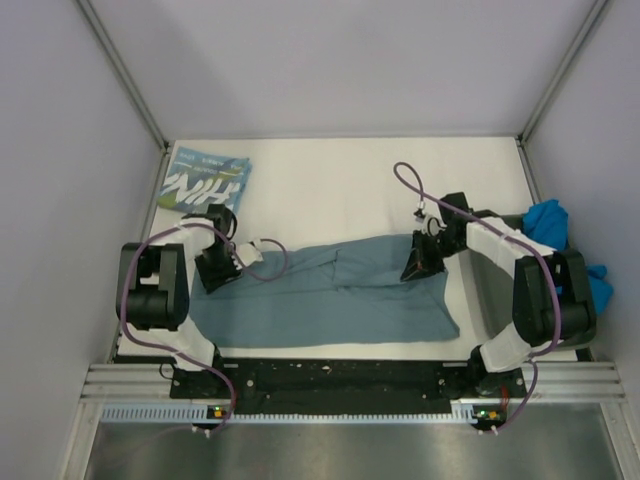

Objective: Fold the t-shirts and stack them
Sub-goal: Fold the other side of the tshirt into a rectangle

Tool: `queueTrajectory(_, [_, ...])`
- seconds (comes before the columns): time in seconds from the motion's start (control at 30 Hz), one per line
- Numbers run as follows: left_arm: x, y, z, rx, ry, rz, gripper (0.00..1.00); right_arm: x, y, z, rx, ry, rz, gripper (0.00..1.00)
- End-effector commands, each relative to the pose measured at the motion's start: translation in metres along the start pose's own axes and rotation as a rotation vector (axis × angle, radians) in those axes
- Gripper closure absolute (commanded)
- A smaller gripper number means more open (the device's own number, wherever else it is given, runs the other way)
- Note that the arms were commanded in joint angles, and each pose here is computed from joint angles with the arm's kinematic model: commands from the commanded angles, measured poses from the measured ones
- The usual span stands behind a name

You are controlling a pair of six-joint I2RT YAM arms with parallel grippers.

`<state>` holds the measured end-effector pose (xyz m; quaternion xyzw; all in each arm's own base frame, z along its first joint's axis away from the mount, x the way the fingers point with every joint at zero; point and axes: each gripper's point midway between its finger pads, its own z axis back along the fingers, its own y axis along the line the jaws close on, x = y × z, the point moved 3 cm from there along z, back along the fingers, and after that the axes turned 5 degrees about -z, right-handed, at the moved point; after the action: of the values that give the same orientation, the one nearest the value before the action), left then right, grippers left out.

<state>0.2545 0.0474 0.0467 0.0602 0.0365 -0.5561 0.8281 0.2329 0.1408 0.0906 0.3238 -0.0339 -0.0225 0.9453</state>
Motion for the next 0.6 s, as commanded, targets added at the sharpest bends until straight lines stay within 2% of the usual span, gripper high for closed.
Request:
queueTrajectory(0.0, [-0.003,-0.003,-0.010,0.008,0.012,0.007,0.60,0.019,0.009,0.011,0.028,-0.061,0.045,1.00])
queueTrajectory(0.1, [-0.003,0.002,-0.010,0.036,0.017,0.030,0.96,0.022,0.012,0.017,0.024,-0.080,0.042,1.00])
queueTrajectory(0.13, [-0.001,0.007,-0.007,0.056,0.014,0.044,1.00,0.022,0.014,0.020,0.021,-0.084,0.042,1.00])
queueTrajectory(0.37, [0.002,0.048,0.033,0.236,-0.022,0.183,1.00,0.017,0.027,0.046,0.002,-0.112,0.031,1.00])
queueTrajectory(0.57, [0.004,0.045,0.047,0.235,-0.064,0.146,1.00,0.003,0.038,0.067,0.008,-0.144,0.025,1.00])
